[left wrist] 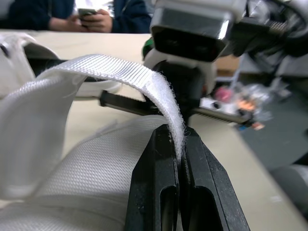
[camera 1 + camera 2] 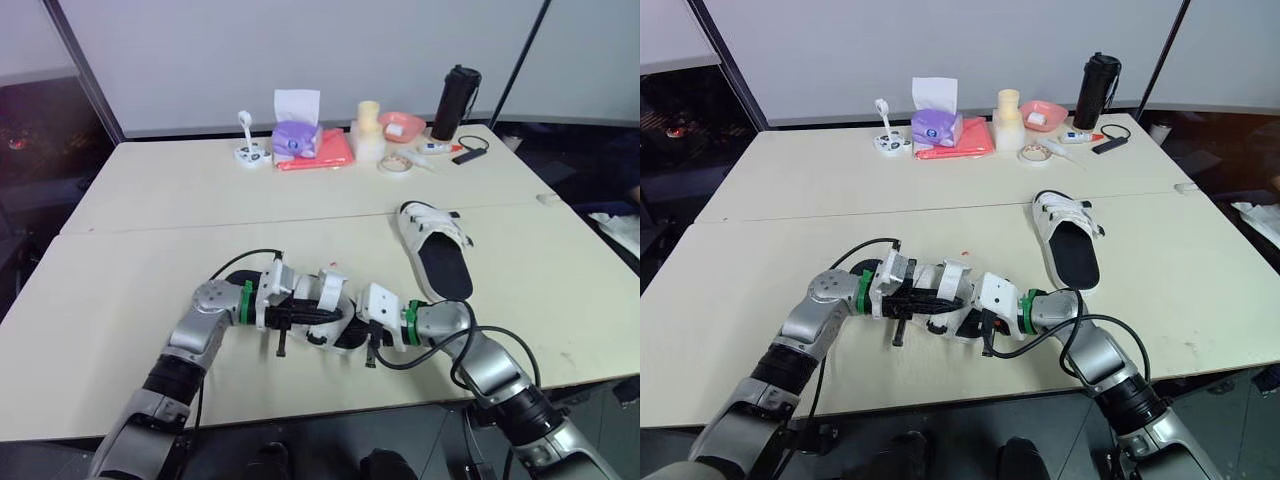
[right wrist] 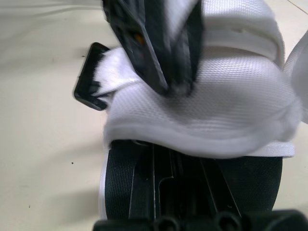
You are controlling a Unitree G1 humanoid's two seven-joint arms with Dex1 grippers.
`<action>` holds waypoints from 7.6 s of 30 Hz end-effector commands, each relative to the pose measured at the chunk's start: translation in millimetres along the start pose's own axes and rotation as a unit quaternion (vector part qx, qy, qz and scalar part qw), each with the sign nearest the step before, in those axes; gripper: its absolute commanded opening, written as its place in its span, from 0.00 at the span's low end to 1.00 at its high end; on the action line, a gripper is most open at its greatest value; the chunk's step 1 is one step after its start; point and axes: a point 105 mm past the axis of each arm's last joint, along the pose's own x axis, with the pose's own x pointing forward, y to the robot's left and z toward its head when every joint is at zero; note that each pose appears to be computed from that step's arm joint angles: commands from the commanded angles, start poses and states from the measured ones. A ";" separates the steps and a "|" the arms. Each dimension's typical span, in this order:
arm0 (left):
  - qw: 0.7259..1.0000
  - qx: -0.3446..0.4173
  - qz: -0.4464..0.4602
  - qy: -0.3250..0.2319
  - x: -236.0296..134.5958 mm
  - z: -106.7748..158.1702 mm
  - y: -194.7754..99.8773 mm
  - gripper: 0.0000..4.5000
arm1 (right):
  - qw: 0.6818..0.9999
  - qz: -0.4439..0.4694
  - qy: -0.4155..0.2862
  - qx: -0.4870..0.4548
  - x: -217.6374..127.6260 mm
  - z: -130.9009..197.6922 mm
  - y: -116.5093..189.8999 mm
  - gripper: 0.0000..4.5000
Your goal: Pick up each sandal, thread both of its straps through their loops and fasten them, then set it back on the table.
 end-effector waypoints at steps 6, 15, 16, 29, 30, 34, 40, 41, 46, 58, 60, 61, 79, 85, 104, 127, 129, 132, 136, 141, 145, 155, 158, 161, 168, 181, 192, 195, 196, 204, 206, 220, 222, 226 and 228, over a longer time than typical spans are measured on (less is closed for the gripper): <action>0.997 -0.060 -0.037 0.015 -15.6 4.9 -18.3 0.02 | 0.998 0.024 0.051 0.031 3.3 -29.7 12.5 0.00; 0.999 -0.025 -0.019 0.030 -11.8 -3.6 -14.0 0.02 | 0.998 0.026 0.050 0.028 4.6 -29.5 12.1 0.00; 0.999 -0.018 -0.012 0.025 -9.7 -2.7 -11.2 0.02 | 0.998 0.027 0.050 0.028 4.8 -29.4 12.2 0.00; 0.997 0.029 -0.047 0.056 -5.6 -13.0 -16.5 0.02 | 0.998 0.025 0.054 0.028 4.8 -31.5 12.5 0.00; 0.997 0.029 -0.049 0.060 -6.4 -14.5 -17.3 0.02 | 0.998 0.025 0.054 0.028 4.8 -31.7 12.7 0.00; 0.995 0.044 -0.042 0.079 -10.0 -21.6 -14.9 0.02 | 0.998 0.025 0.055 0.028 5.0 -32.0 13.1 0.00; 0.995 0.041 -0.018 0.086 -14.5 -25.0 -7.6 0.02 | 0.998 0.025 0.055 0.025 5.1 -31.6 11.5 0.00; 0.995 0.039 -0.013 0.087 -15.3 -25.0 -6.2 0.02 | 0.998 0.025 0.055 0.025 5.3 -31.5 11.3 0.00; 0.997 0.026 0.006 0.075 -17.9 -17.7 -1.6 0.39 | 0.998 0.026 0.055 0.022 5.5 -31.4 11.0 0.00; 0.998 -0.042 0.038 0.026 -47.7 18.3 -16.9 0.99 | 0.998 0.029 0.057 0.019 6.6 -32.2 10.4 0.00; 0.997 -0.062 0.044 0.019 -53.9 23.9 -21.2 0.99 | 0.998 0.029 0.057 0.019 6.5 -32.3 10.5 0.00; 0.996 -0.069 0.042 0.025 -57.4 23.8 -24.9 0.99 | 0.998 0.029 0.057 0.019 6.4 -32.4 10.6 0.00; 0.992 -0.073 0.070 0.069 -35.6 -29.2 -37.6 0.99 | 0.998 0.027 0.058 0.019 5.2 -33.6 10.3 0.00; 0.993 -0.089 0.050 0.059 -26.8 -30.2 -42.0 0.99 | 0.998 0.026 0.059 0.020 4.5 -33.9 11.0 0.00; 0.992 -0.102 0.059 0.046 -11.1 -35.1 -30.0 0.86 | 0.998 0.024 0.058 0.022 5.9 -33.9 13.7 0.00; 0.967 -0.224 -0.059 0.107 -42.0 -25.1 -81.9 0.01 | 0.998 0.027 0.060 0.016 8.6 -33.9 9.9 0.00; 0.967 -0.223 -0.061 0.105 -42.5 -21.5 -82.0 0.01 | 0.998 0.027 0.060 0.015 8.8 -34.0 9.7 0.00; 0.968 -0.222 -0.064 0.097 -43.3 -14.3 -81.7 0.01 | 0.998 0.028 0.059 0.014 9.1 -33.8 9.4 0.00; 0.969 -0.219 -0.071 0.086 -45.1 -1.6 -80.5 0.01 | 0.998 0.028 0.060 0.014 9.1 -34.1 9.2 0.00; 0.977 -0.199 -0.064 0.052 -47.3 27.5 -61.2 0.01 | 0.998 0.028 0.061 0.013 9.4 -34.4 9.0 0.00; 0.983 -0.174 -0.052 0.034 -45.3 43.1 -41.8 0.01 | 0.998 0.028 0.061 0.013 9.8 -34.4 9.1 0.00; 0.992 -0.120 0.012 -0.022 -13.8 45.6 16.0 0.01 | 0.998 0.026 0.062 0.014 10.3 -35.0 9.5 0.00; 0.993 -0.113 0.032 -0.033 -6.3 41.2 27.1 0.01 | 0.998 0.024 0.062 0.015 9.8 -35.4 10.1 0.00; 0.992 -0.107 0.052 -0.039 -3.5 38.9 36.5 0.01 | 0.998 0.022 0.064 0.017 8.2 -36.4 10.5 0.00; 0.991 -0.098 0.081 -0.033 -4.6 31.5 46.0 0.01 | 0.997 0.019 0.066 0.019 6.6 -37.8 11.3 0.00; 0.981 -0.161 0.109 0.014 -3.1 8.7 46.7 0.53 | 0.997 0.020 0.069 0.013 7.9 -38.2 10.1 0.00; 0.982 -0.148 0.118 0.021 11.5 4.4 44.9 0.99 | 0.997 0.017 0.071 0.011 6.6 -38.7 7.5 0.00; 0.981 -0.129 0.141 0.021 13.4 6.8 53.7 0.99 | 0.997 0.017 0.071 0.011 6.6 -38.7 7.6 0.00; 0.980 -0.121 0.155 0.017 13.2 9.5 59.6 0.99 | 0.997 0.017 0.071 0.011 6.6 -38.6 7.6 0.00; 0.969 -0.056 0.239 -0.023 -10.1 61.5 106.8 0.99 | 0.997 0.017 0.070 0.011 7.2 -38.4 7.5 0.00; 0.970 -0.043 0.240 -0.016 -19.8 70.0 110.5 0.99 | 0.997 0.016 0.069 0.010 7.7 -38.0 7.4 0.00; 0.975 0.069 0.170 0.128 -103.4 32.2 69.1 0.80 | 0.998 0.011 0.060 -0.006 5.9 -27.2 3.4 0.00; 0.972 0.081 0.168 0.141 -106.7 26.2 66.3 0.59 | 0.998 0.012 0.060 -0.008 6.5 -26.8 3.1 0.00; 0.965 0.132 0.157 0.166 -105.1 14.7 61.5 0.12 | 0.998 0.012 0.062 -0.013 6.0 -26.3 2.7 0.00; 0.965 0.145 0.139 0.170 -100.7 8.7 55.6 0.01 | 0.998 0.011 0.062 -0.015 4.6 -25.7 1.8 0.00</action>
